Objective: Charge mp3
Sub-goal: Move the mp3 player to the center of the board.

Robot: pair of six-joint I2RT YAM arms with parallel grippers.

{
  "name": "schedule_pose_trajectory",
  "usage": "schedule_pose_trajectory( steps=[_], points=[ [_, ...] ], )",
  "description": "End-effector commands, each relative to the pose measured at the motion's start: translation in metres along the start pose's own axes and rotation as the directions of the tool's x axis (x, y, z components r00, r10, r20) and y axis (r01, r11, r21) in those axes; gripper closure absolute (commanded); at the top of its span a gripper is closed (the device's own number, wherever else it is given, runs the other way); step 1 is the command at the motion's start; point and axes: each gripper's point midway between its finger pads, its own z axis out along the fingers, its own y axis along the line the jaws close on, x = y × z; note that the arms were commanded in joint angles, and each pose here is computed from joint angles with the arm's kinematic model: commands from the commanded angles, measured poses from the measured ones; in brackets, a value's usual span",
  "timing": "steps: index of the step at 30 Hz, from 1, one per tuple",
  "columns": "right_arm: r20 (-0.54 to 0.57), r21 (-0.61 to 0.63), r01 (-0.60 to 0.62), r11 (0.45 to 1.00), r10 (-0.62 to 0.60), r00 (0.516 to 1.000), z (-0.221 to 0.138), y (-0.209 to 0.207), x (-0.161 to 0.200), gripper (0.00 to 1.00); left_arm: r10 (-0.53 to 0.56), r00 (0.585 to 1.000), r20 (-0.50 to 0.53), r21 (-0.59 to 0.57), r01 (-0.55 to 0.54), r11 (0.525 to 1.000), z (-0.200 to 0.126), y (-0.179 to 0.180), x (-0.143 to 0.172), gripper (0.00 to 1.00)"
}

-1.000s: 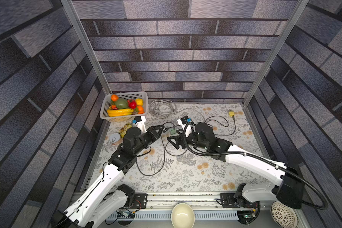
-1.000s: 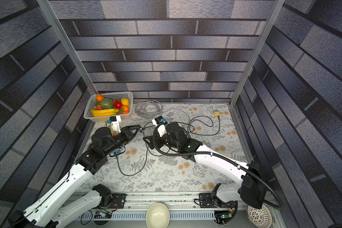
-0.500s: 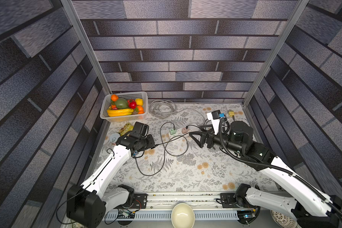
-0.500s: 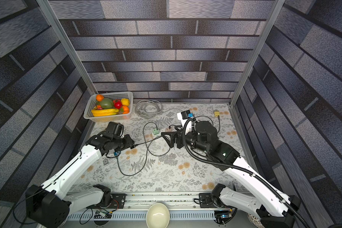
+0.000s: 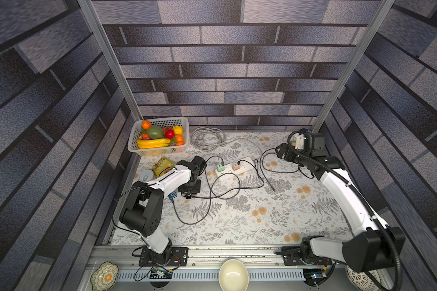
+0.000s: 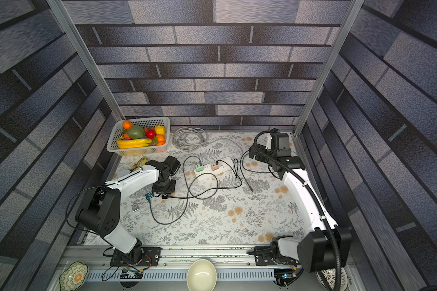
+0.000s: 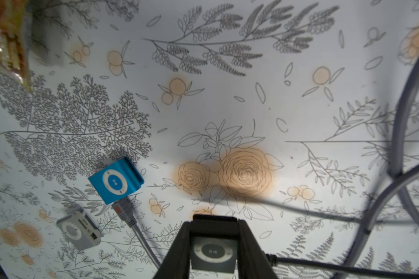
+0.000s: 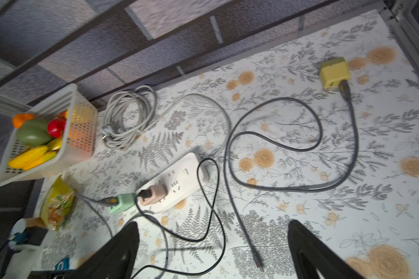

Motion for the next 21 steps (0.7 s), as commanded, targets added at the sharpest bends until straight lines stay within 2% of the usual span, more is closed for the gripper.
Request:
schedule_pose_trajectory(
  steps=[1, 5, 8, 13, 19, 21],
  points=[
    [-0.020, 0.144, -0.038, 0.989, 0.041, 0.999, 0.026, -0.057, -0.018, 0.03, 0.082, 0.997, 0.008, -0.089, -0.081, 0.993, 0.004, 0.008, -0.015, 0.86],
    [-0.090, 0.228, -0.075, 0.971, 0.097, 0.991, 0.071, -0.114, -0.030, 0.06, 0.123, 0.992, -0.009, -0.118, -0.123, 0.985, 0.019, 0.003, -0.023, 0.85],
    [-0.124, 0.264, -0.062, 0.962, 0.098, 0.987, 0.097, -0.136, -0.038, 0.10, 0.150, 0.988, -0.030, -0.146, -0.153, 0.977, 0.025, 0.005, -0.023, 0.85],
    [-0.141, 0.286, -0.037, 0.958, 0.080, 0.987, 0.119, -0.146, -0.053, 0.10, 0.124, 0.989, -0.083, -0.198, -0.139, 0.970, 0.032, 0.028, -0.015, 0.85],
    [-0.127, 0.201, -0.071, 0.977, 0.098, 0.987, 0.129, -0.131, -0.060, 0.13, 0.067, 0.991, -0.115, -0.256, -0.095, 0.962, 0.040, 0.057, -0.003, 0.85],
    [-0.130, 0.210, -0.071, 0.975, 0.100, 0.986, 0.131, -0.133, -0.058, 0.13, 0.052, 0.990, -0.135, -0.302, -0.091, 0.949, 0.041, 0.068, -0.002, 0.85]
  ],
)
